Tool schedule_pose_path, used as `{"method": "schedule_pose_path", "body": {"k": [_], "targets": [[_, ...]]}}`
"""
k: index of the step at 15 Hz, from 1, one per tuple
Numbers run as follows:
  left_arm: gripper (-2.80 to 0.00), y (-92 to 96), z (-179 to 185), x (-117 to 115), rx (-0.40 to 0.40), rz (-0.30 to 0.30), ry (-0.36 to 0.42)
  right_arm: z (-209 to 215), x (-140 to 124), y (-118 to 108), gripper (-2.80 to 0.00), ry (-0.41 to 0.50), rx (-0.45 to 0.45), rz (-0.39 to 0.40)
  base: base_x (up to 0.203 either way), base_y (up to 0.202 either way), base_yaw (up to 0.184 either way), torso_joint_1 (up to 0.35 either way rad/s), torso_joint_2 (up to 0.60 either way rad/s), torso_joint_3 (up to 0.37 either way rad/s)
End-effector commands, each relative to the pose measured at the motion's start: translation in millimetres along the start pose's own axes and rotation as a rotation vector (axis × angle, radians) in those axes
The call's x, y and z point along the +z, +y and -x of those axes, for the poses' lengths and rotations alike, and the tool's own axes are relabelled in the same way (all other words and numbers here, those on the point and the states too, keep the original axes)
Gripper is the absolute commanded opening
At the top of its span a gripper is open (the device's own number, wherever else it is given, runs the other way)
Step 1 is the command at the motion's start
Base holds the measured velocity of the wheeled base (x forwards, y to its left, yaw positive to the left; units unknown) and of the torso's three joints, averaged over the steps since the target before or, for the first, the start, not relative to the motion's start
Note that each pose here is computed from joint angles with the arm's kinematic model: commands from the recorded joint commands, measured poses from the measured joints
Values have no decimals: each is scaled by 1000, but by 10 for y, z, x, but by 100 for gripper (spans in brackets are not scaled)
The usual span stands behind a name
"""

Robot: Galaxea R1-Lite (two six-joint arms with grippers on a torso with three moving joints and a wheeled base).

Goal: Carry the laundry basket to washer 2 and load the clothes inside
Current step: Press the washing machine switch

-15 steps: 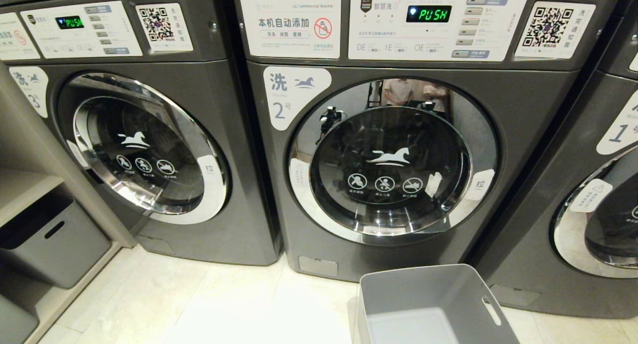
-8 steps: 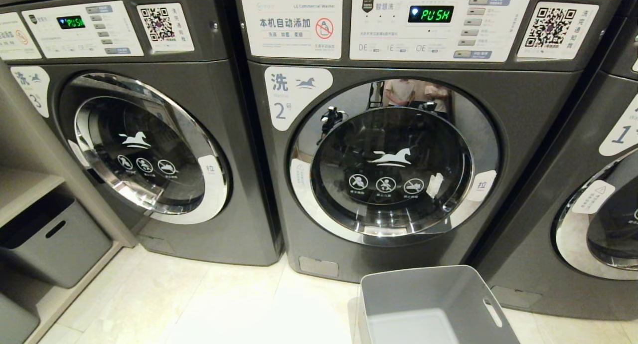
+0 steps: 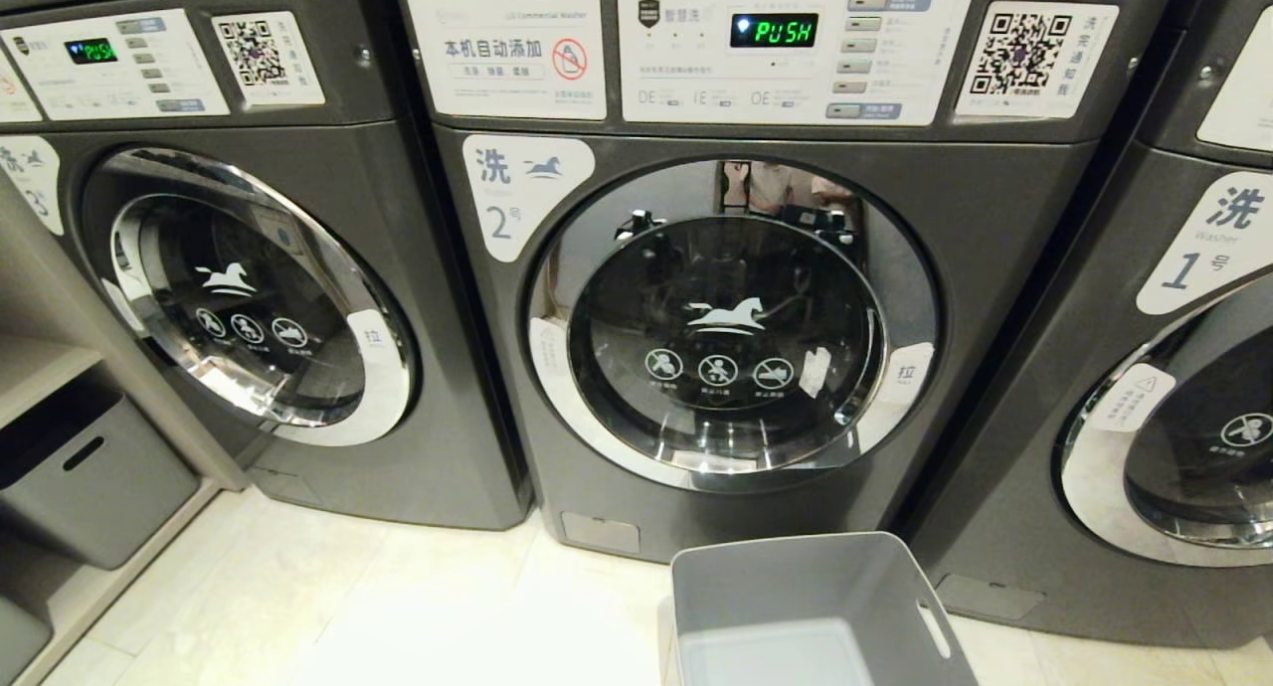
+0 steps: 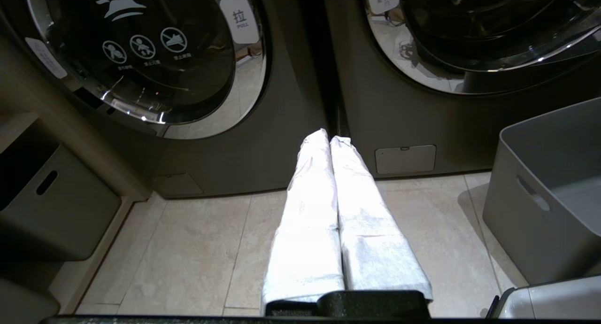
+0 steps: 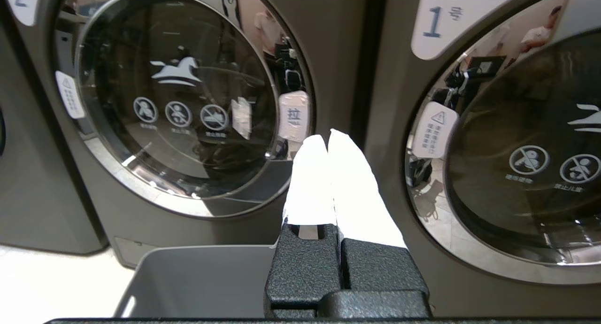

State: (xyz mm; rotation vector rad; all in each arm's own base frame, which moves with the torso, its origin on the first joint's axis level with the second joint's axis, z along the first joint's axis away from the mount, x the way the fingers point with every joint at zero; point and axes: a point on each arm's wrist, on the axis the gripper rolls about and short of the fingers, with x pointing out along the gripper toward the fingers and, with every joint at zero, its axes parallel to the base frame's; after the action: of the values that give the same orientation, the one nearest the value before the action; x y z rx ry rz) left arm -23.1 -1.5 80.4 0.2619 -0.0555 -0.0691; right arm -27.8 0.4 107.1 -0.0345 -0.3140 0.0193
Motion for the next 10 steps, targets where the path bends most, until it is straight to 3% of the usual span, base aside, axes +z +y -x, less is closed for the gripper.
{"method": "schedule_pose_path", "body": {"k": [1, 10], "targets": [[-280, -1, 1, -1, 1, 0, -1, -6, -115, 4, -280, 39, 3, -1, 0, -191, -4, 2, 1, 3], [-280, 0, 1, 0, 1, -1, -1, -6, -115, 4, -280, 39, 3, -1, 0, -195, 1, 2, 2, 1]]}}
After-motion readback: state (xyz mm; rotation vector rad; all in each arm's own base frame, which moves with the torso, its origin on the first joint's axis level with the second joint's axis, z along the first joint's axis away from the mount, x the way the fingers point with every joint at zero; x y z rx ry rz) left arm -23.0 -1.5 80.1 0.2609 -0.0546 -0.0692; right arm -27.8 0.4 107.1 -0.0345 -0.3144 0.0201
